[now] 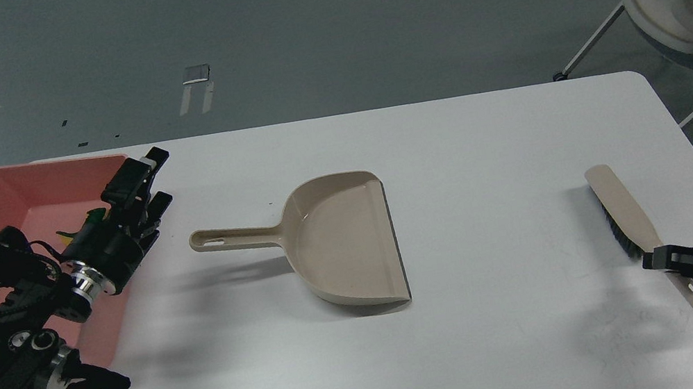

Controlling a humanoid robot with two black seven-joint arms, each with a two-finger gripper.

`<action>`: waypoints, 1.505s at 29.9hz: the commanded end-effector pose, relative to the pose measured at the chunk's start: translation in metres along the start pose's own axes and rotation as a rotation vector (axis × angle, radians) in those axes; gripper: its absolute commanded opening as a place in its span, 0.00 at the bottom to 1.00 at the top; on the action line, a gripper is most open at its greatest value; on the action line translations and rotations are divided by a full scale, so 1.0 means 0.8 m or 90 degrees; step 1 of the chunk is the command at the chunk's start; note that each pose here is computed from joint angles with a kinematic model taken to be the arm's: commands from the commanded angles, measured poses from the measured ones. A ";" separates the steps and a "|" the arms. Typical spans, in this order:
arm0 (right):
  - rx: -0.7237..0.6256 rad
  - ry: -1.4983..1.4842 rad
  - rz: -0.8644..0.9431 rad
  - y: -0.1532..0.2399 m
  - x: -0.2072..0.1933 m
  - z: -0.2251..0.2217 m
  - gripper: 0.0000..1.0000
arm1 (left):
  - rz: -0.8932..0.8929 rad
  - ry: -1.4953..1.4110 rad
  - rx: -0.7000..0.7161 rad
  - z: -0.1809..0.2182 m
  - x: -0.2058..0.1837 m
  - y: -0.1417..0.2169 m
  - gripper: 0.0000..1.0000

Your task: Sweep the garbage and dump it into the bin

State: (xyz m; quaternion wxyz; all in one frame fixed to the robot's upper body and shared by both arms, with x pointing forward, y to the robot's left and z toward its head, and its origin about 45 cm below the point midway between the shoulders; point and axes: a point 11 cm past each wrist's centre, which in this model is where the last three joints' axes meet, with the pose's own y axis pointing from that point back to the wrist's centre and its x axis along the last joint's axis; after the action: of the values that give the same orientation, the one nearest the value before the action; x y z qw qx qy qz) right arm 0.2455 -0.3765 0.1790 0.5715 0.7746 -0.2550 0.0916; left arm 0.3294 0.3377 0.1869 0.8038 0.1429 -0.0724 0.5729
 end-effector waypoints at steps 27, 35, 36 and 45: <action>0.350 -0.357 0.279 0.066 0.151 -0.052 1.00 | 0.081 0.028 -0.065 0.054 0.073 -0.023 0.98; 0.549 -0.530 0.322 0.049 0.171 -0.094 1.00 | 0.174 0.147 -0.079 0.061 0.136 -0.042 0.98; 0.573 -0.540 0.319 0.045 0.177 -0.106 1.00 | 0.185 0.165 -0.086 0.065 0.143 -0.048 0.98; 0.717 -0.671 0.224 -0.013 0.213 -0.200 1.00 | 0.195 0.249 -0.139 0.099 0.143 -0.097 0.97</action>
State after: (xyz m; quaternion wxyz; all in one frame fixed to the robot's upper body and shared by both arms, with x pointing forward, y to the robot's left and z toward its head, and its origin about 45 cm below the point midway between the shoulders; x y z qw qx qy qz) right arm 0.4054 -0.2946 0.2963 -0.0978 0.8340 -0.5396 -0.0612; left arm 0.4352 0.3984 0.2807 0.7195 -0.0548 -0.0077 0.6923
